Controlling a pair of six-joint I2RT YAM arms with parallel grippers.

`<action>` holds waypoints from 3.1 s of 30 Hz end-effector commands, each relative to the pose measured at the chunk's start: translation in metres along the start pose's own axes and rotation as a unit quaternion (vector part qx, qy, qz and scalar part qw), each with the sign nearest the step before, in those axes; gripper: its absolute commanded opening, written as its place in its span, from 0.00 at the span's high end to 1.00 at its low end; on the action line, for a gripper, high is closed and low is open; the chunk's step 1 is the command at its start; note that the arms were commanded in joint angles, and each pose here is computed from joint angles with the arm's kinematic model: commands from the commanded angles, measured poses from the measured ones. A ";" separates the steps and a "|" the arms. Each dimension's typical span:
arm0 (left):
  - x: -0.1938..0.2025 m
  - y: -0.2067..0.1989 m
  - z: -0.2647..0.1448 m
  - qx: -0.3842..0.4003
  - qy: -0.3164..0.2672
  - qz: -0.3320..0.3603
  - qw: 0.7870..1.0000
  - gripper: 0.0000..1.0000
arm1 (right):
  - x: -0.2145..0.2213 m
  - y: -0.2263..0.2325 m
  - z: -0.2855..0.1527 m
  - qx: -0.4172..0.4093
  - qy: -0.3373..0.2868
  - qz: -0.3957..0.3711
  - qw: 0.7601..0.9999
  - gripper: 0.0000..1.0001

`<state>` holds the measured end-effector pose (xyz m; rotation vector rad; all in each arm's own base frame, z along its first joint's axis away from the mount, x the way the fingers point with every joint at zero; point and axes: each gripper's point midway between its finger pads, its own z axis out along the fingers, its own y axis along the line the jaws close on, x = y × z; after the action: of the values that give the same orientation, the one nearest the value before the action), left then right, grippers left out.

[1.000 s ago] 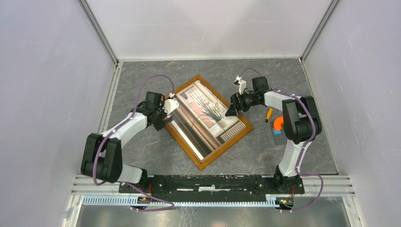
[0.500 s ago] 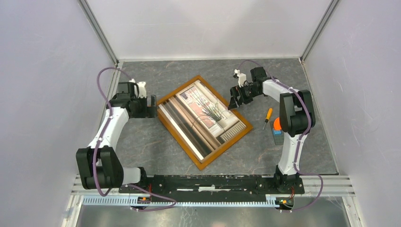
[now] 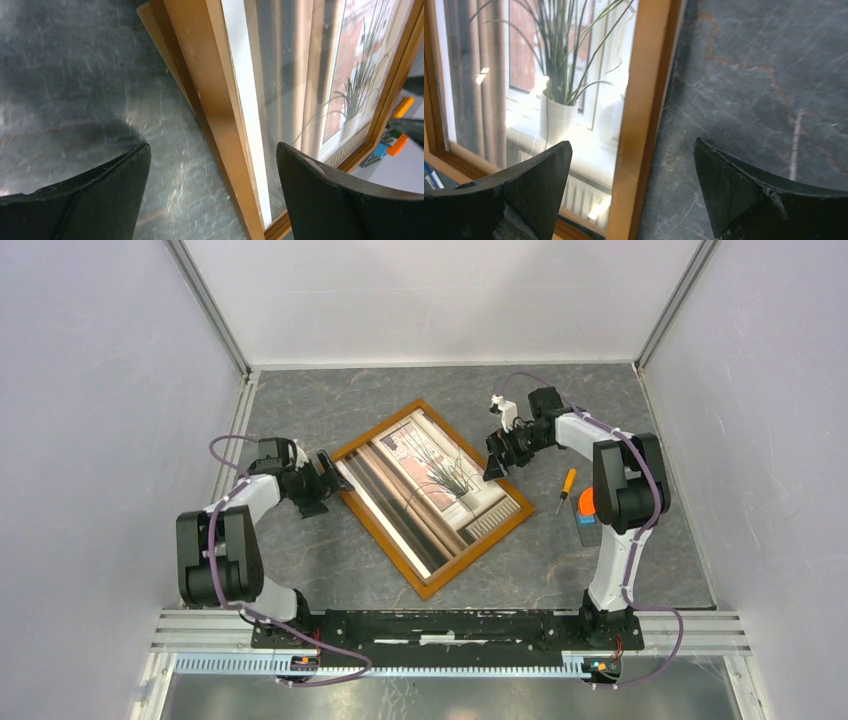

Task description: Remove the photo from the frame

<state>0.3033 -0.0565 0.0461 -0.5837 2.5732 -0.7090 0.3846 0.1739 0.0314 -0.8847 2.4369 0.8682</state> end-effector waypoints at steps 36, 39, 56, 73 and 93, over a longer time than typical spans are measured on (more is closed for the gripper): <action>-0.055 -0.077 0.084 0.088 0.066 0.130 0.985 0.00 | 0.131 0.096 0.009 -0.076 0.099 0.076 0.989 0.02; -0.057 -0.058 0.064 0.045 0.053 0.136 0.988 0.00 | 0.116 0.084 0.009 -0.055 0.084 0.073 0.992 0.02; 0.013 -0.011 0.051 -0.001 0.112 0.104 0.988 0.00 | 0.100 0.043 0.035 0.004 0.095 0.120 0.988 0.06; -0.020 -0.055 0.089 0.092 0.106 0.078 0.987 0.00 | -0.007 -0.033 0.074 0.042 0.039 0.019 0.998 0.07; -0.081 -0.032 0.029 0.006 -0.003 0.210 0.978 0.00 | 0.018 0.032 0.029 -0.012 0.028 0.049 0.998 0.07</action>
<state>0.3960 -0.0769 0.0423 -0.2349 2.5956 -0.7637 0.3864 0.2172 0.0343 -0.8528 2.3727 0.9267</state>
